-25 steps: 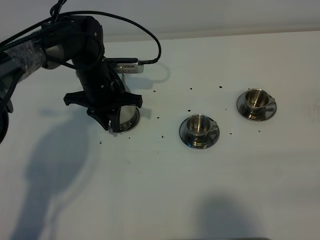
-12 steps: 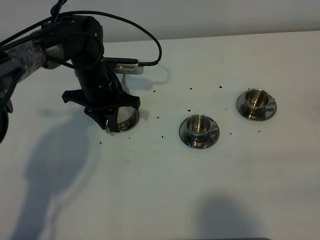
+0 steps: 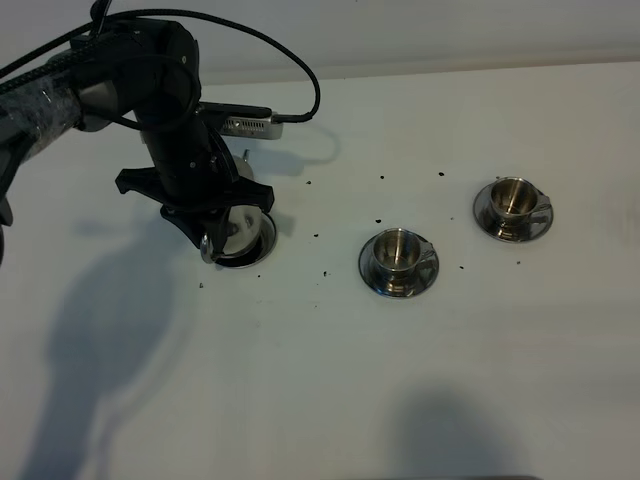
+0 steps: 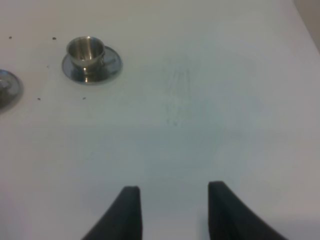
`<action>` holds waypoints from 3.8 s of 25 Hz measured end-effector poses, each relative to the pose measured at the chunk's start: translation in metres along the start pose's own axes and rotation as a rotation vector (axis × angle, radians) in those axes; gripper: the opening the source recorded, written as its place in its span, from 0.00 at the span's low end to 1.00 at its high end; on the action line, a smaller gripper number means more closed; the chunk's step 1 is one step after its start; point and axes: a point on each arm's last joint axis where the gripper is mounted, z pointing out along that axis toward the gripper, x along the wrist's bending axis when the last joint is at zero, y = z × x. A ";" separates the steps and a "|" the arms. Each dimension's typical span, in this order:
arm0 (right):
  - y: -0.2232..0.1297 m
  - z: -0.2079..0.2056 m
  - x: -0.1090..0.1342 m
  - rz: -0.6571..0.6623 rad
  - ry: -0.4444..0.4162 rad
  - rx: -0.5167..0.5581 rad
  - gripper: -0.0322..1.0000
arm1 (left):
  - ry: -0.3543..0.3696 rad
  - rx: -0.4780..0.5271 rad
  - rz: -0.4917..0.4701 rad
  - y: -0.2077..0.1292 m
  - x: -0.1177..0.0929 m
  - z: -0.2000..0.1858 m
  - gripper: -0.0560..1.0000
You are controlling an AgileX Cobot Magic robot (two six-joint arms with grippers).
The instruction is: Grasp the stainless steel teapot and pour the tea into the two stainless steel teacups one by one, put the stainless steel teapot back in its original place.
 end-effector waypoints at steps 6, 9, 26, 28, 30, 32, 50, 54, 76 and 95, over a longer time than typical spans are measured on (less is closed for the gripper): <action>0.000 0.000 0.000 0.000 0.000 0.000 0.33 | 0.003 -0.001 0.017 0.000 0.000 0.000 0.26; 0.000 0.000 0.000 0.000 0.000 0.000 0.33 | 0.012 -0.010 0.065 -0.001 0.000 -0.003 0.26; 0.000 0.000 0.000 0.000 0.000 0.000 0.33 | 0.058 -0.291 0.867 -0.004 -0.020 -0.056 0.26; 0.000 0.000 0.000 0.000 0.000 0.000 0.33 | 0.073 -0.330 0.957 -0.001 -0.024 -0.057 0.26; 0.000 0.000 0.000 0.000 0.000 0.000 0.33 | 0.084 -0.375 1.033 0.001 -0.029 -0.058 0.26; 0.000 0.000 0.000 0.000 0.000 0.000 0.33 | 0.087 -0.413 1.096 0.003 -0.033 -0.059 0.26; 0.000 0.000 0.000 0.001 0.000 0.000 0.33 | 0.142 -0.562 1.225 0.039 -0.078 -0.038 0.26; 0.000 0.000 0.000 0.001 0.000 0.000 0.33 | 0.165 -0.580 1.273 0.052 -0.083 -0.028 0.26; 0.000 0.000 0.000 0.001 0.000 0.000 0.33 | 0.437 -0.707 1.578 0.086 -0.133 -0.002 0.26; 0.000 0.000 0.000 0.001 0.000 0.000 0.33 | 0.467 -0.725 1.622 0.104 -0.158 0.015 0.26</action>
